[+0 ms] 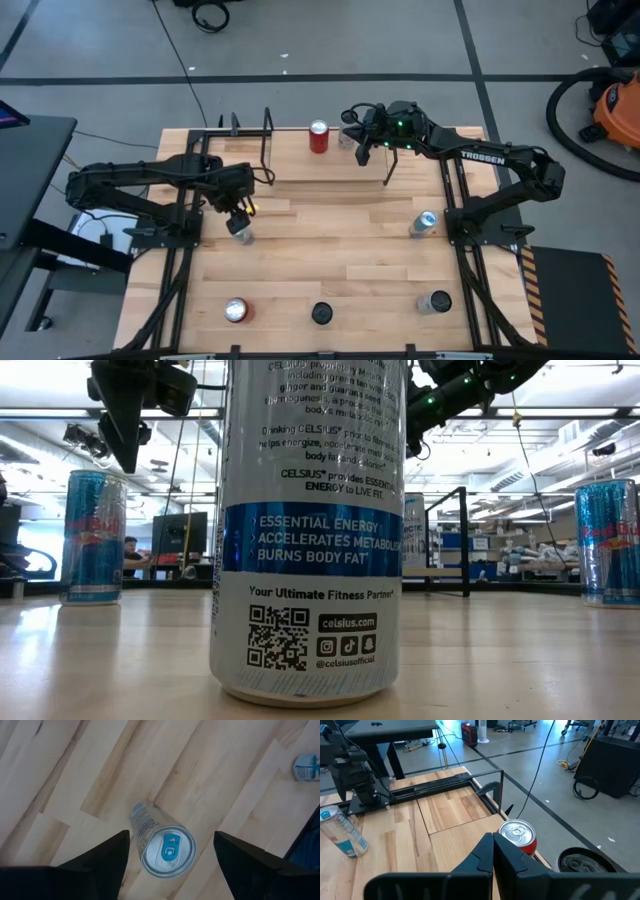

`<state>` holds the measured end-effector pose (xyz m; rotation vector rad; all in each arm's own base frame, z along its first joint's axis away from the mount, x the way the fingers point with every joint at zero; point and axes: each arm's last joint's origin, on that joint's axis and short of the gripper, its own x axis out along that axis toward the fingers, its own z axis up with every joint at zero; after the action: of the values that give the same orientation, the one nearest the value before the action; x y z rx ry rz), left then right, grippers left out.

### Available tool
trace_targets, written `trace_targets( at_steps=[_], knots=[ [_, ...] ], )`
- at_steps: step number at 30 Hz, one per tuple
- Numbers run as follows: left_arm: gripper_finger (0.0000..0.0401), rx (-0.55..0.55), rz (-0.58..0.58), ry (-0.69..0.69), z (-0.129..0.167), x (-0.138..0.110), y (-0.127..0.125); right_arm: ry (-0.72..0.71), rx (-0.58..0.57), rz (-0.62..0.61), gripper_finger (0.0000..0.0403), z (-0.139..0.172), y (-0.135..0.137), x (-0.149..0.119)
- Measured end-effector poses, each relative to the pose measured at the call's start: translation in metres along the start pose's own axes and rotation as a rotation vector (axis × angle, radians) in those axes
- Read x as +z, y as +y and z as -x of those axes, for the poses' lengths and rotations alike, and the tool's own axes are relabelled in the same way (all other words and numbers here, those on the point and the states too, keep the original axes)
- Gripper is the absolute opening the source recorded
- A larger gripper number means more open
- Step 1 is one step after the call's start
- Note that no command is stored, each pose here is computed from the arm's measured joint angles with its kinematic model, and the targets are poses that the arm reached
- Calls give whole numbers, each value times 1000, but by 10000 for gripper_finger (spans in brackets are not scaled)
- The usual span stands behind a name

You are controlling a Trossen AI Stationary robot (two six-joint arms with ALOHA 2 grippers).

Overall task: Place canned beverage on shelf
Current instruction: Put the left blue soda can on the shelf

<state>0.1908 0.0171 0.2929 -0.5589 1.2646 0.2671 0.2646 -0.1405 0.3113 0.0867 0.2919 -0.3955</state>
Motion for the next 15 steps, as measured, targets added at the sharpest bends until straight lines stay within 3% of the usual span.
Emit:
trace_targets(
  at_steps=[15],
  knots=[
    [291, 12, 75, -27, 0, 2, 0, 0, 0, 0, 9, 0, 0, 0]
  ],
)
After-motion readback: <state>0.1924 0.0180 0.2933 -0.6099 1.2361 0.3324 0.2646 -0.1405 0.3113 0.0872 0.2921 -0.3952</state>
